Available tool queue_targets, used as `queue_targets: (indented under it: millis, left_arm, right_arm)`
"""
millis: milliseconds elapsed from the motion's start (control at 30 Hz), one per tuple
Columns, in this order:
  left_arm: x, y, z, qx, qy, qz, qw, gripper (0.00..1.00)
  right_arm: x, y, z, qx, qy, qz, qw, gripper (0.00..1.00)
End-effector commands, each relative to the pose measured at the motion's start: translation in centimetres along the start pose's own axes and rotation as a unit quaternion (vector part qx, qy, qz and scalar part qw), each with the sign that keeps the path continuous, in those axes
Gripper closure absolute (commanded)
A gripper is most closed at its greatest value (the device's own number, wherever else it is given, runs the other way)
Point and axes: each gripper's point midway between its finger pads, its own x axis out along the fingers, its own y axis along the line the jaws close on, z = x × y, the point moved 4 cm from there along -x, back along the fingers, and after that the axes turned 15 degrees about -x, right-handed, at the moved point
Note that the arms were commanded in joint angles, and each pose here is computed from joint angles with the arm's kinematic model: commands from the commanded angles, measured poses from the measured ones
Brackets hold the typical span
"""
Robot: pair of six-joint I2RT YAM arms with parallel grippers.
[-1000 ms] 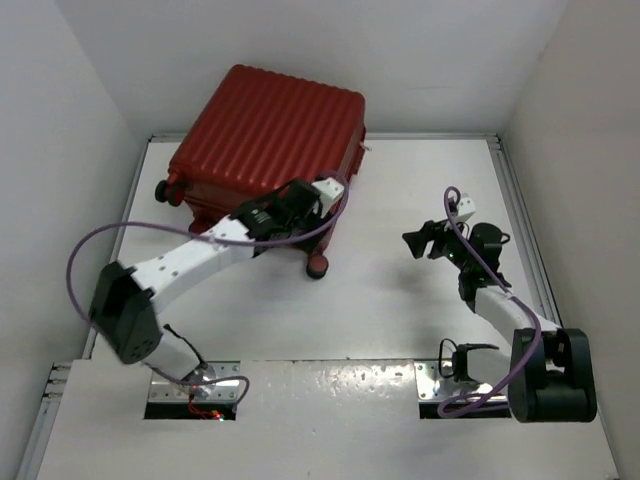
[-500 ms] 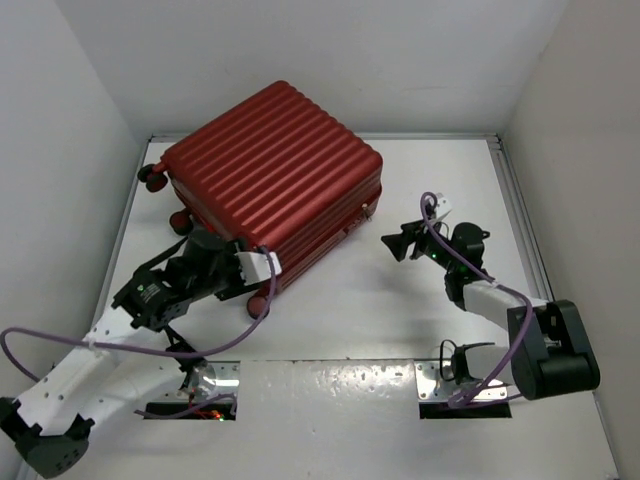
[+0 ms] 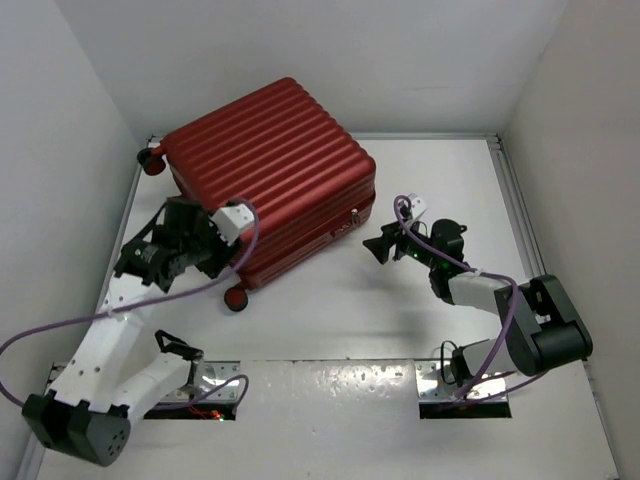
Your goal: Pack the luggage
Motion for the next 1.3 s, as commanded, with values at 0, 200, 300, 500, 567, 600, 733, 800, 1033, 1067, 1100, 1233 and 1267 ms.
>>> queue_targets:
  millis: [0,200,300,500,567,600,733,800,1033,1067,1100,1233,1267]
  left_arm:
    - [0.8,4.4,0.1,-0.117,0.018,0.05,0.992,1.0]
    - [3.3,11.4,-1.6,-0.274,0.07,0.064,0.957,1.0]
    - [3.9,12.2,-0.3,-0.3,0.058,0.021,0.952,1.0]
    - [4.1,12.1,1.4,-0.306,0.015,0.049,0.951,1.0]
    - [4.3,11.8,1.2,-0.308,0.022,0.051,0.95,1.0]
    - [4.3,11.6,1.3,-0.309,0.017,0.054,0.949,1.0]
    - [4.4,11.0,0.8,-0.315,0.016,0.057,0.947,1.0]
    - [4.3,10.9,0.7,-0.314,0.011,0.058,0.948,1.0]
    - [4.2,10.7,0.5,-0.317,0.007,0.06,0.947,1.0]
    - [4.2,10.7,0.5,-0.317,0.007,0.06,0.947,1.0]
    - [4.2,10.7,0.5,-0.317,0.007,0.06,0.947,1.0]
    - [4.1,10.8,-0.4,-0.32,0.012,0.065,0.945,1.0]
    - [4.1,11.0,-0.2,-0.318,0.007,0.066,0.946,1.0]
  right_arm:
    - [0.8,-1.4,2.7,-0.029,-0.046,-0.028,0.998,0.32]
    - [0.6,-2.0,3.1,-0.024,-0.054,-0.043,0.997,0.32]
    - [0.9,-1.9,3.3,-0.029,-0.056,-0.037,0.997,0.32]
    - [3.6,-2.2,3.4,-0.025,-0.02,-0.1,0.994,0.37]
    - [5.2,-3.1,3.8,-0.022,0.011,-0.151,0.988,0.38]
    - [6.5,-1.8,3.3,-0.018,0.035,-0.137,0.99,0.38]
    - [8.7,-1.9,5.2,-0.032,0.037,-0.183,0.982,0.37]
    - [9.8,-1.9,5.6,-0.046,0.037,-0.197,0.979,0.37]
    - [12.7,-3.0,4.2,-0.097,0.091,-0.234,0.963,0.36]
    - [12.9,-3.2,3.6,-0.101,0.102,-0.236,0.961,0.36]
    - [12.9,-3.7,3.6,-0.11,0.105,-0.245,0.958,0.37]
    - [12.0,-4.6,3.0,-0.12,0.113,-0.241,0.956,0.39]
    - [11.8,-4.6,3.1,-0.12,0.111,-0.237,0.958,0.41]
